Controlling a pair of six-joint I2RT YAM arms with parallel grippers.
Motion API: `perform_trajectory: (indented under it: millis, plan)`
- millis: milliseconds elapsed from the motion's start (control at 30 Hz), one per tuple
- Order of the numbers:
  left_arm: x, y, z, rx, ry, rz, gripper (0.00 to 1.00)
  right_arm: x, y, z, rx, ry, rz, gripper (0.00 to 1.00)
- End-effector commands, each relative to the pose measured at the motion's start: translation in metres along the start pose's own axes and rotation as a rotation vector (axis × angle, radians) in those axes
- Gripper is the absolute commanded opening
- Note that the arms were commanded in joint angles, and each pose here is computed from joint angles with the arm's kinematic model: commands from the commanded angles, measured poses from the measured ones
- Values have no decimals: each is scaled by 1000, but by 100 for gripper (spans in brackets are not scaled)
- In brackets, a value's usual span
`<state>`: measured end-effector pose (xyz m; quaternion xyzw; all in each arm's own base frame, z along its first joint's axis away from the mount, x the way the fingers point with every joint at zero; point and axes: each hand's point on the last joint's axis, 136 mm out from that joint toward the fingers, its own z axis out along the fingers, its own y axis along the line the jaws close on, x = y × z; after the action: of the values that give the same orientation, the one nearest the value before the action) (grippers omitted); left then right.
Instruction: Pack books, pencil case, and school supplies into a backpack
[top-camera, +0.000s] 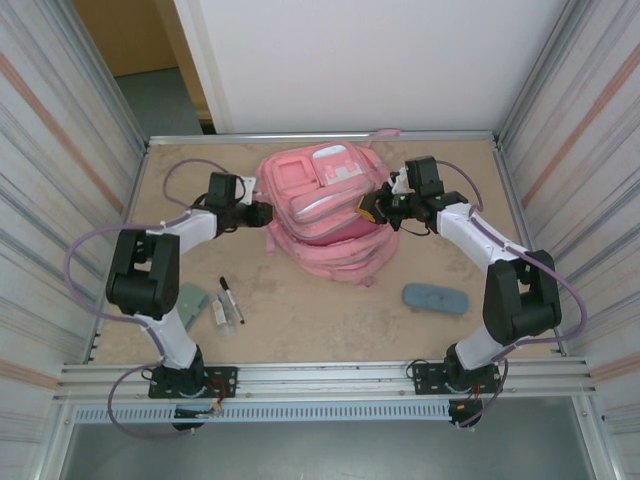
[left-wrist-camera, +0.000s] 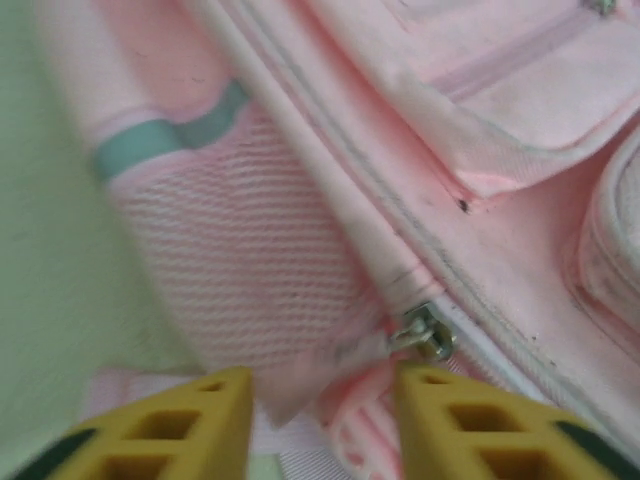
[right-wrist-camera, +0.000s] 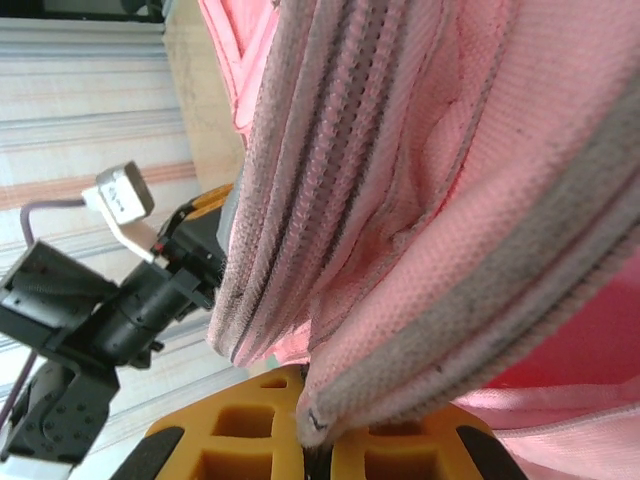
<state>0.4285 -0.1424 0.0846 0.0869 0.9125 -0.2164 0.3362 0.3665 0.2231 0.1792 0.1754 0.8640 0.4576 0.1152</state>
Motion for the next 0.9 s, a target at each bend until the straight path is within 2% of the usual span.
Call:
perform_trajectory:
  millis: [0,100,167,233,300,333,367,533,633,700,800,833,867]
  plan:
    - [-21,-21,-44,34,-165,86,50,4,38,-8,-82,-14,-52,0]
    - [-9,-63,-71,140,-246,296,55,0,48,-9,-105,-36,-43,0]
    - [4,-99,-82,216,-271,505,58,-3,54,-11,-118,-50,-44,0]
    - [19,-132,-88,236,-308,717,64,-6,59,-13,-125,-65,-40,0]
    - [28,-158,-93,229,-355,879,76,-10,64,-15,-136,-79,-35,0]
    - [29,-167,-94,226,-377,923,93,-11,66,-14,-141,-78,-30,0]
    - [29,-173,-94,212,-395,949,99,-11,69,-14,-146,-73,-23,0]
    - [2,-173,-74,44,-328,962,99,-6,78,-12,-166,-62,-24,0]
    - [-23,-161,-58,-107,-333,930,99,1,80,-10,-167,-43,-29,0]
    - [-27,-158,-45,-136,-270,937,99,4,75,-10,-157,-48,-28,0]
    - [-30,-158,-30,-158,-267,954,98,3,66,-8,-135,-56,-21,0]
    - [-32,-157,-27,-170,-280,954,92,4,64,-7,-128,-52,-18,0]
    - [-34,-155,-26,-183,-286,950,76,6,62,-7,-124,-45,-19,0]
